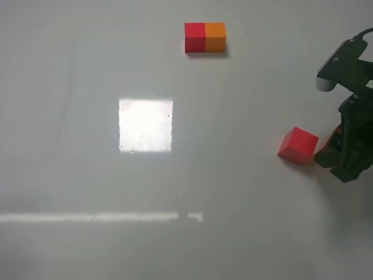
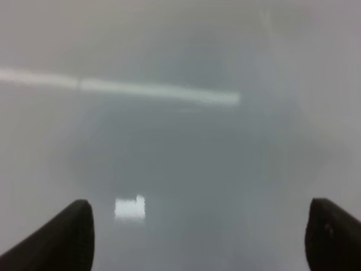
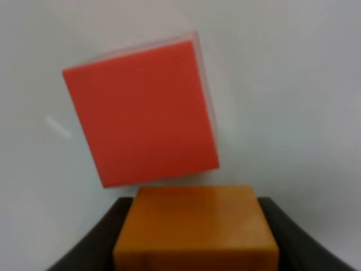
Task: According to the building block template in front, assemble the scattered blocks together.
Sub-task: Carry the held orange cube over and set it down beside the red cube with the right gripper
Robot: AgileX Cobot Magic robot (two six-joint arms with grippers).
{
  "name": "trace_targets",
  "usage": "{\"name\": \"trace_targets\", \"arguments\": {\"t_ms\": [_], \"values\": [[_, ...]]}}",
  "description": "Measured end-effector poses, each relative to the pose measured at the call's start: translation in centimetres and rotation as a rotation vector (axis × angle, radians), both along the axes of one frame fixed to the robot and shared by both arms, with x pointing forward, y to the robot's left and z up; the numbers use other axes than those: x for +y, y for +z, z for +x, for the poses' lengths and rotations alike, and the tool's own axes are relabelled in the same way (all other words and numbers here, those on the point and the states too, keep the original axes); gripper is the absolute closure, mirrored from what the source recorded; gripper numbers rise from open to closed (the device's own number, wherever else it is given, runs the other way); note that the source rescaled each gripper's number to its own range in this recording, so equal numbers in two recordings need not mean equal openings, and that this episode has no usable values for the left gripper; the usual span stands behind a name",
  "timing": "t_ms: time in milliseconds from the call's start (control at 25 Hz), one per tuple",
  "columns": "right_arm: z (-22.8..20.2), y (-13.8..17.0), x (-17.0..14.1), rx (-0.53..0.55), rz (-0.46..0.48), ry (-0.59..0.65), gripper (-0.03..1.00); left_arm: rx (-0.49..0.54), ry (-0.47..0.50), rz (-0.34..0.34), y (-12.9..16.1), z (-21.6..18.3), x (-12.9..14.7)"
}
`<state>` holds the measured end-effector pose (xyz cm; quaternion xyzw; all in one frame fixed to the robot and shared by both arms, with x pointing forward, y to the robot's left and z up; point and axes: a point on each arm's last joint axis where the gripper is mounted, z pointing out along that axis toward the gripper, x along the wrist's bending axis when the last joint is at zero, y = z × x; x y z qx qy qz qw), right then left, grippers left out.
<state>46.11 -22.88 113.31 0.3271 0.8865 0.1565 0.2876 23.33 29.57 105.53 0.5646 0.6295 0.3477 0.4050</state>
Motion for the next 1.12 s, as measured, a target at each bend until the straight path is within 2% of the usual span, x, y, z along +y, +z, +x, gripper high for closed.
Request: {"name": "trace_targets", "arguments": {"t_ms": [360,600,1120], "values": [[1.0,-1.4,0.5,0.033,0.001,0.005,0.96,0.000,0.001,-0.001,0.0,0.0,0.0],[1.2,-1.4,0.6,0.014,0.008,0.009,0.96,0.000,0.001,-0.001,0.0,0.0,0.0],[1.7,-2.1,0.9,0.048,0.034,-0.015,0.96,0.000,0.001,-0.001,0.0,0.0,0.0]]}}
